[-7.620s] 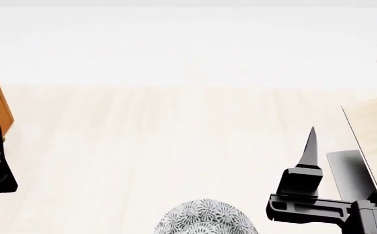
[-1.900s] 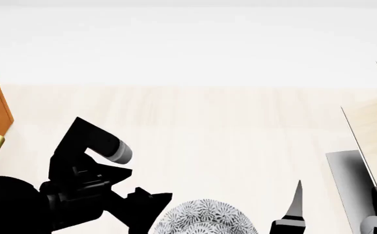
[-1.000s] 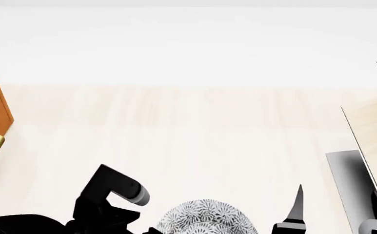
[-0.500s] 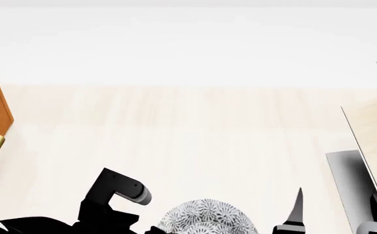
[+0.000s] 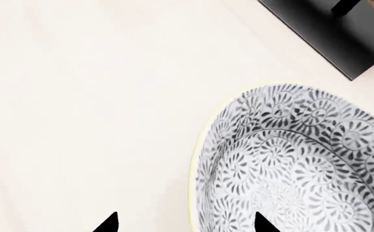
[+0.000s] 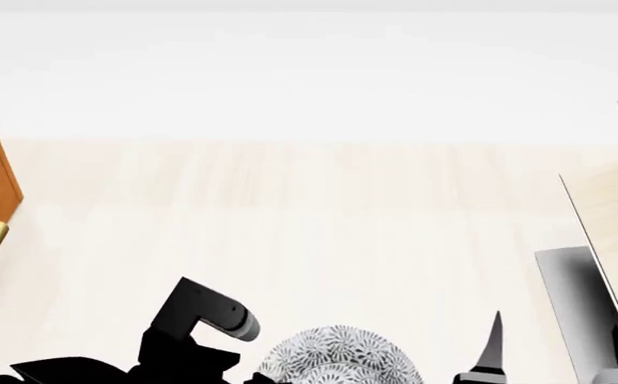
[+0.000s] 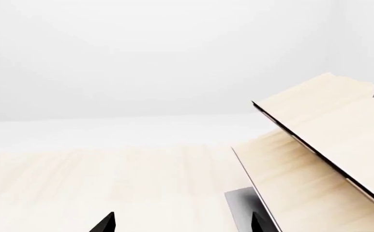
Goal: Close the top drawer of the cabinet and put the bowl on top of it.
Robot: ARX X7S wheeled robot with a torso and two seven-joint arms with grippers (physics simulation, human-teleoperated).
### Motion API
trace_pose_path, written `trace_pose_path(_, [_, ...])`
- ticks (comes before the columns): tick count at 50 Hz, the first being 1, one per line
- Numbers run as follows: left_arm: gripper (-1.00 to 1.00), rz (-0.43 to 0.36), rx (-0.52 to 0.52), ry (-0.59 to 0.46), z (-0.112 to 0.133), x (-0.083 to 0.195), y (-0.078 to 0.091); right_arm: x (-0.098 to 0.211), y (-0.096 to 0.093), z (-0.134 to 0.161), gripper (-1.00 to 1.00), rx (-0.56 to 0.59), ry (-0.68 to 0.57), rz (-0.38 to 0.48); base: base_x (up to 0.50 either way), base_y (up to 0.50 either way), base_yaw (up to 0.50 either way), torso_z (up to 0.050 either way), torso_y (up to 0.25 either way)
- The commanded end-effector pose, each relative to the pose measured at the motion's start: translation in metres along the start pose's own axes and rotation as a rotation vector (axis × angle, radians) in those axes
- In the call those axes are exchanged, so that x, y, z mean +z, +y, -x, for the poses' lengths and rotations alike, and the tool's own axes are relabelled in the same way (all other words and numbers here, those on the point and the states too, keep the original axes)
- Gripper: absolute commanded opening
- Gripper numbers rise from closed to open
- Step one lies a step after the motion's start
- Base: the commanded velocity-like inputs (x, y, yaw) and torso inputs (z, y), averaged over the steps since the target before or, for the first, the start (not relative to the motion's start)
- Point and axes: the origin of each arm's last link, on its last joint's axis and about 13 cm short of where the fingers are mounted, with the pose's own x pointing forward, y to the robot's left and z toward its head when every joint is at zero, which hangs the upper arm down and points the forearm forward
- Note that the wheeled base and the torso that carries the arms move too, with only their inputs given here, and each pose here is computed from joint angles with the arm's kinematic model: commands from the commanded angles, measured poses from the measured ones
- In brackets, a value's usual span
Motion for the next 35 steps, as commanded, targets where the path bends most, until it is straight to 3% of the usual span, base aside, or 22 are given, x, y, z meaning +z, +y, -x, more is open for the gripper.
trace_pose_path(1, [-1.0,-0.024,0.02,0.033,-0.006,-0.013,-0.003,0.001,-0.001,0.001,1.0,-0.006,-0.003,0.001,0.0,0.0,0.0,0.0,0.0])
trace_pose_path(24, [-1.0,-0.023,0.033,0.018,-0.002,-0.013,0.002,-0.003,0.002,-0.003,1.0,0.004,0.005,0.003,0.0,0.0,0.0,0.0,0.0])
trace_pose_path(35, [-1.0,-0.045,0.065,-0.04,0.013,0.008,0.001,-0.002,0.002,-0.003,1.0,0.004,0.007,0.002,0.0,0.0,0.0,0.0,0.0])
